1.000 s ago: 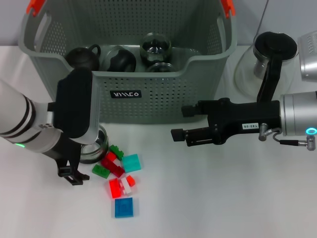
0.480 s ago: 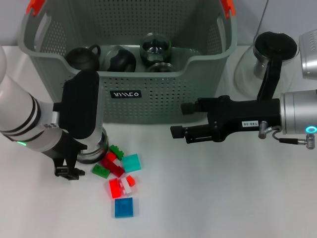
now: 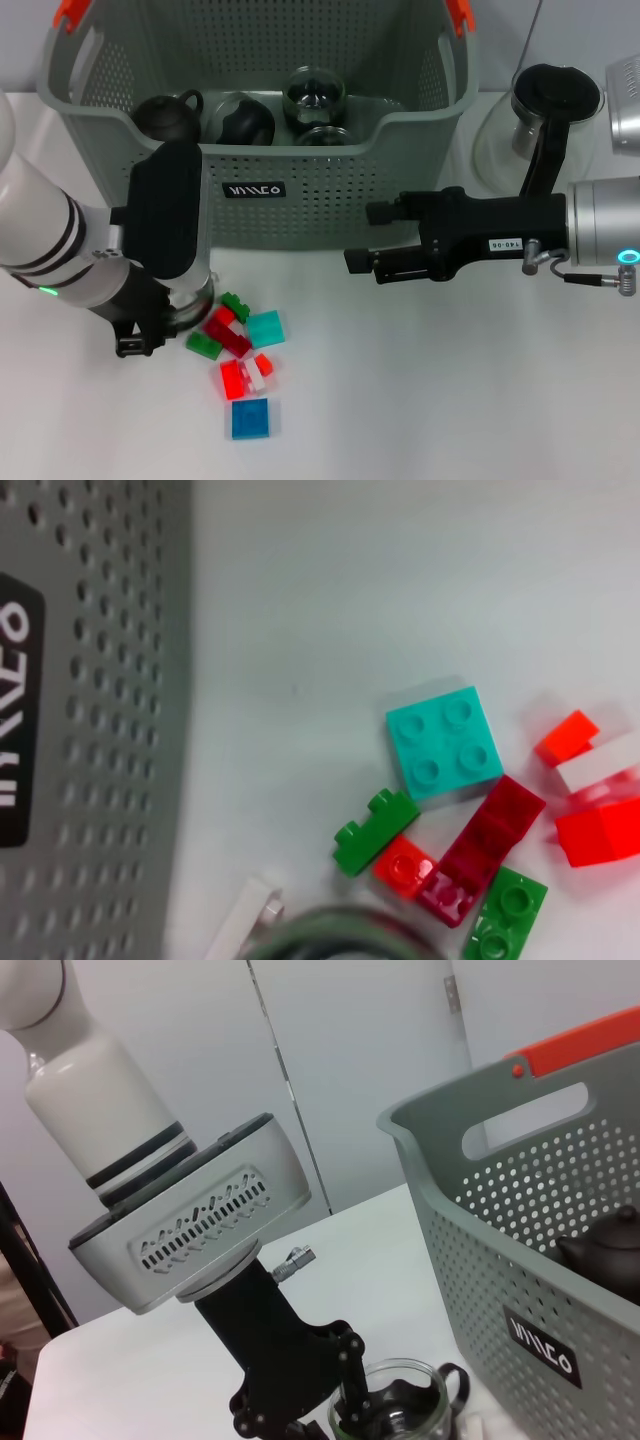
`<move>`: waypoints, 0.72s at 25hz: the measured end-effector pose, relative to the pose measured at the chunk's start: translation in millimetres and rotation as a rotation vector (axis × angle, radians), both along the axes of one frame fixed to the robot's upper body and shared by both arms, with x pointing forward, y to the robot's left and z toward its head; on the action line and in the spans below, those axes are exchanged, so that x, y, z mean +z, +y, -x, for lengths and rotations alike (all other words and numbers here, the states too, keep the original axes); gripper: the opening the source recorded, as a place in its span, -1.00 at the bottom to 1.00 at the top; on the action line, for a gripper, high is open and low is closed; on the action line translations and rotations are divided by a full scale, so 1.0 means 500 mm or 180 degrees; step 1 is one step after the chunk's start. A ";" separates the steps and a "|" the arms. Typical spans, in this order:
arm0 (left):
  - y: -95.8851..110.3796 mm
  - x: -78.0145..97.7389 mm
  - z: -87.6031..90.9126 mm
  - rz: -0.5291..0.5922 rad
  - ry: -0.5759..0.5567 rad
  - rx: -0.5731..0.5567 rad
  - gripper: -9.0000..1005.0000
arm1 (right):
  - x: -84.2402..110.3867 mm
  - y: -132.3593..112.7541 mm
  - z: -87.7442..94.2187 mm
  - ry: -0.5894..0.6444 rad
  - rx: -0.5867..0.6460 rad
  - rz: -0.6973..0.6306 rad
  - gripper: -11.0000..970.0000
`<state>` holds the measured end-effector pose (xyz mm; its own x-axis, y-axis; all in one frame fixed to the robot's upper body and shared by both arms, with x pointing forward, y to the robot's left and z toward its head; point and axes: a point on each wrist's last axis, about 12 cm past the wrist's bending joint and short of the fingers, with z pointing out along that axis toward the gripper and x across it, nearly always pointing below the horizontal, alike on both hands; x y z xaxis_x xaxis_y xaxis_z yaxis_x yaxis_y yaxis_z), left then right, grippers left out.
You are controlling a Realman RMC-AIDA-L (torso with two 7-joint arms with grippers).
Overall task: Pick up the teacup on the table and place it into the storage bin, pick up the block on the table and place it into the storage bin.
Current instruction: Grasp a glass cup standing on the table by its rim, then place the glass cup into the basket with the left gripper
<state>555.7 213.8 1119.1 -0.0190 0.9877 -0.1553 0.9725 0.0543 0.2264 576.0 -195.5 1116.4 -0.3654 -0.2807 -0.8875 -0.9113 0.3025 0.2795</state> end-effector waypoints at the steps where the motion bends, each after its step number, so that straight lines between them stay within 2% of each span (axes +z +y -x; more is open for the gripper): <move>1: -0.001 0.000 -0.001 0.0014 -0.0008 0.0017 -0.40 | 0.000 0.000 0.000 -0.0002 0.0000 0.0001 0.76; 7: -0.003 0.003 0.000 0.0035 -0.0011 0.0026 -0.79 | 0.001 0.000 -0.002 -0.0011 -0.0012 0.0005 0.76; 13: 0.000 0.022 0.012 0.0232 0.0049 0.0068 -0.90 | 0.002 -0.003 -0.003 -0.0017 -0.0035 0.0000 0.76; 16: 0.001 0.045 0.025 0.0499 0.0136 0.0141 -0.88 | 0.002 -0.005 -0.003 -0.0017 -0.0035 0.0004 0.76; 18: -0.001 0.073 0.033 0.0842 0.0223 0.0280 -0.88 | 0.000 -0.009 -0.001 -0.0008 -0.0034 0.0012 0.76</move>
<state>539.3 213.5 1155.4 -0.1227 0.9071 -0.4026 0.9742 0.1875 0.1257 576.6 -199.8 1116.5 -0.3661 -0.2803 -0.8874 -0.9087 0.3132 0.2759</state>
